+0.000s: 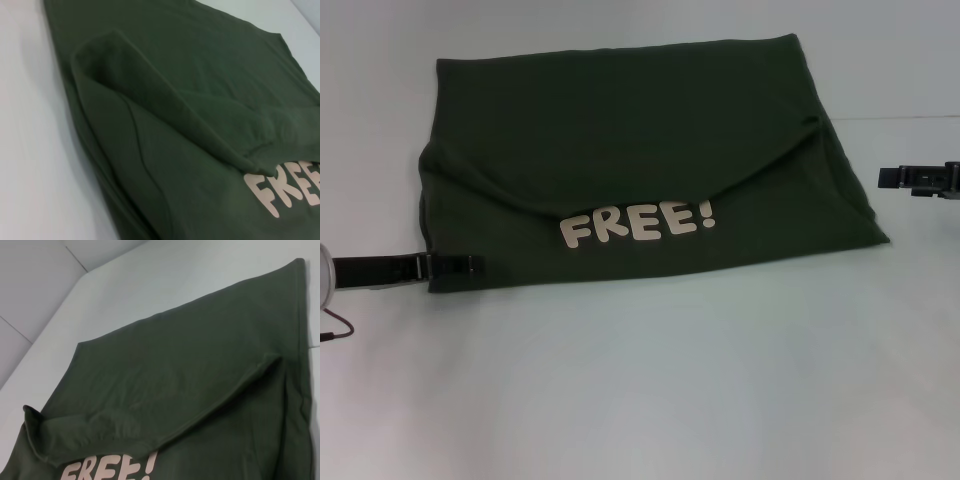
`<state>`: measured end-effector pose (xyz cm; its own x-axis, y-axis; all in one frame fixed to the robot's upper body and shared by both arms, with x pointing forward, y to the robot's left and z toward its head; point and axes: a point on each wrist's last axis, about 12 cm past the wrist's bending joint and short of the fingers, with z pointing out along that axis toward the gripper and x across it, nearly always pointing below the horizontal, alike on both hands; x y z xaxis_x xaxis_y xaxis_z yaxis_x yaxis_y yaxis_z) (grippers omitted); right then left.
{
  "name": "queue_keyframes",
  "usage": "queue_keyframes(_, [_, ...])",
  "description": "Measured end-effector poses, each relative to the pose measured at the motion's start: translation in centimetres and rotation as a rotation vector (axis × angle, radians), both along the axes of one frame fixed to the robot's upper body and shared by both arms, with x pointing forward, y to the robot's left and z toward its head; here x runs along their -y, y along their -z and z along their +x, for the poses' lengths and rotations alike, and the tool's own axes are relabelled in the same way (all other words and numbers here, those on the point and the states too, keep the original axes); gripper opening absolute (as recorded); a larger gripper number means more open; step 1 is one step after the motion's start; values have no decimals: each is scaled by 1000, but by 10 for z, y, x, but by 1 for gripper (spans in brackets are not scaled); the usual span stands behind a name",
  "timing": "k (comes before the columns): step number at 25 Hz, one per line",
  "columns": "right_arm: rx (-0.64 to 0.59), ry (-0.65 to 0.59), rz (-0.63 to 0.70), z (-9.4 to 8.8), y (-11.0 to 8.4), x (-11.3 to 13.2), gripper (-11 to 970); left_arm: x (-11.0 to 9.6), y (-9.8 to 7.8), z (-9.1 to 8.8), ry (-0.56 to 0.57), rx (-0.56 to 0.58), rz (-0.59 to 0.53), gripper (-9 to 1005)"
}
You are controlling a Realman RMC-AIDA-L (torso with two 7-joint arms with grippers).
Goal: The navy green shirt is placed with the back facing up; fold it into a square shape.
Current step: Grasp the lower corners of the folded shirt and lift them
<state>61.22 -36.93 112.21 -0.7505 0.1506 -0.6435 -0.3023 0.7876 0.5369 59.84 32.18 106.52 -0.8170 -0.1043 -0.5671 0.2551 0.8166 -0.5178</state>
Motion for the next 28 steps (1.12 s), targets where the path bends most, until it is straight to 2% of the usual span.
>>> queue_keyframes(3, [0,0,1,0,0,0,821,-2,1,0,-7,1,10,897])
queue_keyframes(9, [-4,0,3,0,1,-1,820,-1,2,0,-6,-1,20,677])
queue_keyframes(14, [-6,2,4,0,0,-1,820,-1,3,0,-8,0,26,432])
queue_keyframes(19, [-8,2,5,0,1,-1,819,-4,5,2,-45,-13,41,353])
queue_keyframes(28, [-20,1,7,0,1,-2,818,-4,4,2,-42,-21,40,187])
